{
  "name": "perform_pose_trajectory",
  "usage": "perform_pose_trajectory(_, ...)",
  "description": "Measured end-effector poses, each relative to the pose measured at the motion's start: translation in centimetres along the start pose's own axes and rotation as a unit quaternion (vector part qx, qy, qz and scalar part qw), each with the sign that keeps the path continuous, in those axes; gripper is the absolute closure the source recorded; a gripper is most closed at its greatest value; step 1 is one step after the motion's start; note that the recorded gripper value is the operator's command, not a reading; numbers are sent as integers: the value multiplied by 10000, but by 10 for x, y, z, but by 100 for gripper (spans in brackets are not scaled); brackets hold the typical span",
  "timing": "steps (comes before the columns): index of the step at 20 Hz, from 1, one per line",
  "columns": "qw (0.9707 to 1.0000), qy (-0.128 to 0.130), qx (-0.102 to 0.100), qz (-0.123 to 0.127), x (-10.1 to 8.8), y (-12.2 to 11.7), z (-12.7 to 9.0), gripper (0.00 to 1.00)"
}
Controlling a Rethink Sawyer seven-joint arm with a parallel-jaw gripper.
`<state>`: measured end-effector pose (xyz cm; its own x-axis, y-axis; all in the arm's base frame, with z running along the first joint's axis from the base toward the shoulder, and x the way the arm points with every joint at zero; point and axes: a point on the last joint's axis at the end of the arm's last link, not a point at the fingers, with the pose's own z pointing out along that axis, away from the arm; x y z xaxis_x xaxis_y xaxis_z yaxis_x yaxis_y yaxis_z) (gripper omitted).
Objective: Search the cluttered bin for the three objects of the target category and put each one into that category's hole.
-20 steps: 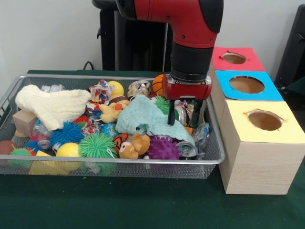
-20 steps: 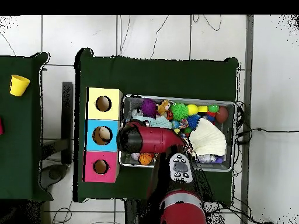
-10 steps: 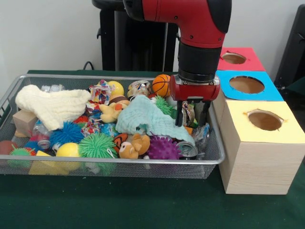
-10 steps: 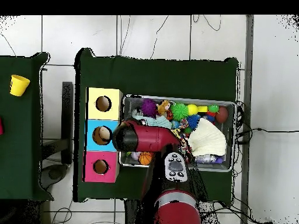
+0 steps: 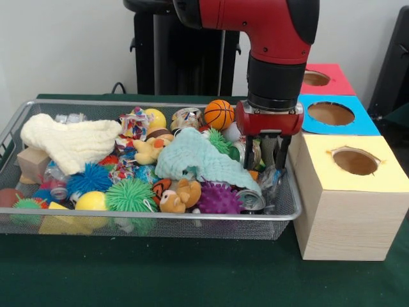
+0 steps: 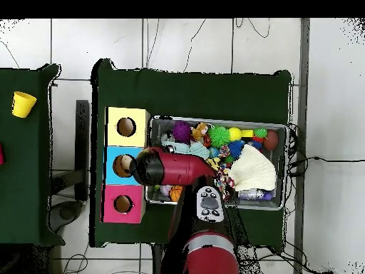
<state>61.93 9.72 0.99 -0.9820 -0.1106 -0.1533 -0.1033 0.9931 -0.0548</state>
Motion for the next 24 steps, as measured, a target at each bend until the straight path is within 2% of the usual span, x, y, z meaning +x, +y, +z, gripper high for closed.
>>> perform_pose_trajectory(5,9999,-131,14,22,0,1,3,0)
perform_pose_trajectory(17,9997,-256,43,22,0,1,3,0)
perform_pose_trajectory(24,9995,-288,-5,147,-5,0,1,0)
